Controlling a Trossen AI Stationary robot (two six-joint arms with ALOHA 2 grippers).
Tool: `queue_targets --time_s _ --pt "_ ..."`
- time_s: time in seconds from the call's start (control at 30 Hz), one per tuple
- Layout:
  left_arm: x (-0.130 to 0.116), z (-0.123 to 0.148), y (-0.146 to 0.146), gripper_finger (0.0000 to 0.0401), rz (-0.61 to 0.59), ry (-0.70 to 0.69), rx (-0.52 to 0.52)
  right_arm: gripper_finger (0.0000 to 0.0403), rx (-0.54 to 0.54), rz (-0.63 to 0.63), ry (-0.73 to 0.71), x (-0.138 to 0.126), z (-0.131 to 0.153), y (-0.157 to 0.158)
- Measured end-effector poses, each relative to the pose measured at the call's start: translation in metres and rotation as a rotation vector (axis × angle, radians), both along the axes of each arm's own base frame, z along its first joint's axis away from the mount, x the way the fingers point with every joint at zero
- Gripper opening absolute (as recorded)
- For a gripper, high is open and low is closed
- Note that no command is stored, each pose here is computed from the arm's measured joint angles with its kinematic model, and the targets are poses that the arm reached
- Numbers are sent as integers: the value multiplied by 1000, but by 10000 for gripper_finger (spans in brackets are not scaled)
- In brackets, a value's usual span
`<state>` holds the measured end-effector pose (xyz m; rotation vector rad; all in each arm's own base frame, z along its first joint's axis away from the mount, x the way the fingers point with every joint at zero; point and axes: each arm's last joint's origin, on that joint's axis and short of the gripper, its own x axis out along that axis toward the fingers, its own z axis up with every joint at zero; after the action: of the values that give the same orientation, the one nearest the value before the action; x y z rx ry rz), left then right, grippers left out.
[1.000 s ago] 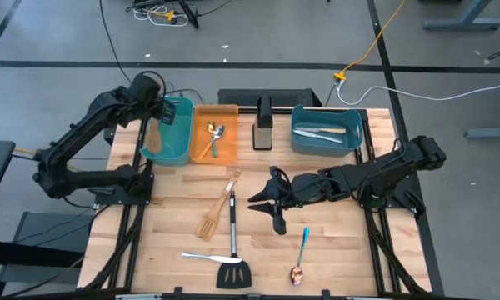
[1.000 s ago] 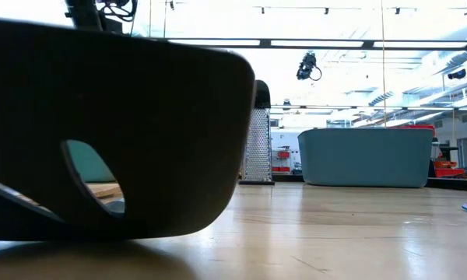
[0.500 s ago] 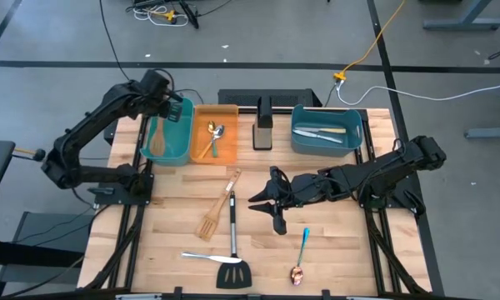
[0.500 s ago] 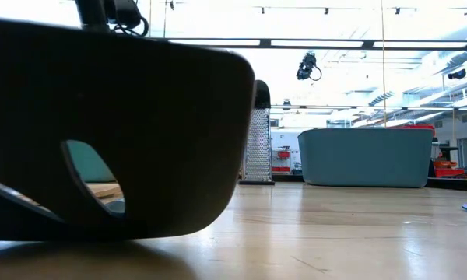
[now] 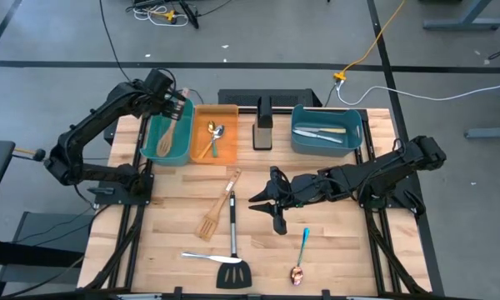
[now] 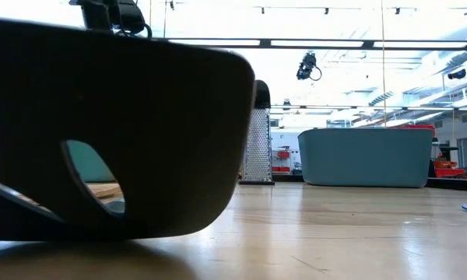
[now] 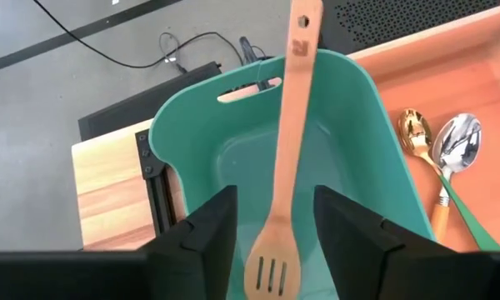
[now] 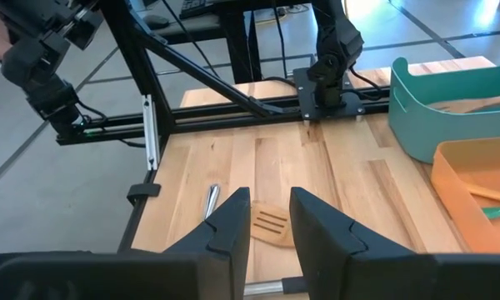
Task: Pick & Place Kitchen Items
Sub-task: Put the brown spatula into the green bin
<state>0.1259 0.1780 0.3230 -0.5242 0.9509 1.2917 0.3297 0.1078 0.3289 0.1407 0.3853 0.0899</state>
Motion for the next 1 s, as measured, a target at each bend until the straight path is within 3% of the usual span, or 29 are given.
queue_targets --time_s 0.3,0.53,0.67,1.0 --pt "3 0 -4 148 -79 15 -26 98 -2 0 8 0 -1 0" --pt "10 -1 -17 142 -209 -109 -162 97 -3 0 9 0 -1 0" --pt "15 -4 -30 142 -243 -101 -245 98 -2 -1 10 0 -1 0" --pt "40 -5 -66 142 -316 -107 -308 98 11 -5 10 0 -1 0"
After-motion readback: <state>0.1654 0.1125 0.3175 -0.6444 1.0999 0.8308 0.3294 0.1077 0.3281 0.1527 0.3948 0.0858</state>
